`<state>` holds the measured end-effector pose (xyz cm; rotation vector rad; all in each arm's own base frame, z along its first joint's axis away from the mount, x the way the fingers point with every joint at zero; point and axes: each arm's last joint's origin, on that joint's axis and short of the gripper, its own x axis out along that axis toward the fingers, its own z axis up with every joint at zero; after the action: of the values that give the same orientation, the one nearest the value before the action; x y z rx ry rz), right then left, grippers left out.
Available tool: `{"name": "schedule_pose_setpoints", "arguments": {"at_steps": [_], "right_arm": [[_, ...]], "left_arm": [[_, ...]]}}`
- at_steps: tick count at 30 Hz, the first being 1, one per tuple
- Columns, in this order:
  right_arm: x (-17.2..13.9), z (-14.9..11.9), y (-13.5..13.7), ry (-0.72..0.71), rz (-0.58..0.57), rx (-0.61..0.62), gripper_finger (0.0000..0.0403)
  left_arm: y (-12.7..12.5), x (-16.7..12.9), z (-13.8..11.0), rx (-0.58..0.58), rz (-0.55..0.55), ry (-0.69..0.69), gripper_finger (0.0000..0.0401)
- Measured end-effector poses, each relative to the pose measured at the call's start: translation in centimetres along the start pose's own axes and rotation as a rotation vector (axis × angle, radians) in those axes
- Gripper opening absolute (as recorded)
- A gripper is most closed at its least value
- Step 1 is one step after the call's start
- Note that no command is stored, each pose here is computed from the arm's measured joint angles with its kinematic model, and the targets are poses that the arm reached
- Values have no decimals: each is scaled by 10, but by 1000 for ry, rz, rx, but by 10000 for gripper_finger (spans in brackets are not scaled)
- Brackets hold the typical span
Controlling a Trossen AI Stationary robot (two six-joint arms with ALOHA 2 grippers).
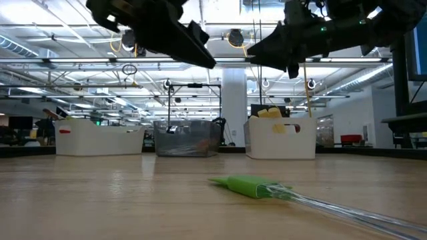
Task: Pick & Place Kitchen Items
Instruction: Put the green spatula into the black bin
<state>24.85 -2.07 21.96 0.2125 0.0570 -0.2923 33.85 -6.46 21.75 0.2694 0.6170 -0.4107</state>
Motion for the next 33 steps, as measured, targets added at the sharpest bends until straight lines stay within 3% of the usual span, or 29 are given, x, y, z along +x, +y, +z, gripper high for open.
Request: {"name": "schedule_pose_setpoints", "arguments": {"at_steps": [8,13,19,29,33], "right_arm": [[0,1,3,7,99,5,141],[0,2,3,-3,98,-9,141],[0,2,3,-1,101,-12,141],[0,1,3,9,100,-14,141],[0,1,3,7,101,-14,141]], "left_arm": [[-24,11,9,105,-56,-70,203],[-28,40,-2,103,-188,-110,236],[-27,72,-15,38,-304,-194,243],[-30,119,-57,36,-377,-167,244],[-31,130,-67,87,-372,-182,244]]}}
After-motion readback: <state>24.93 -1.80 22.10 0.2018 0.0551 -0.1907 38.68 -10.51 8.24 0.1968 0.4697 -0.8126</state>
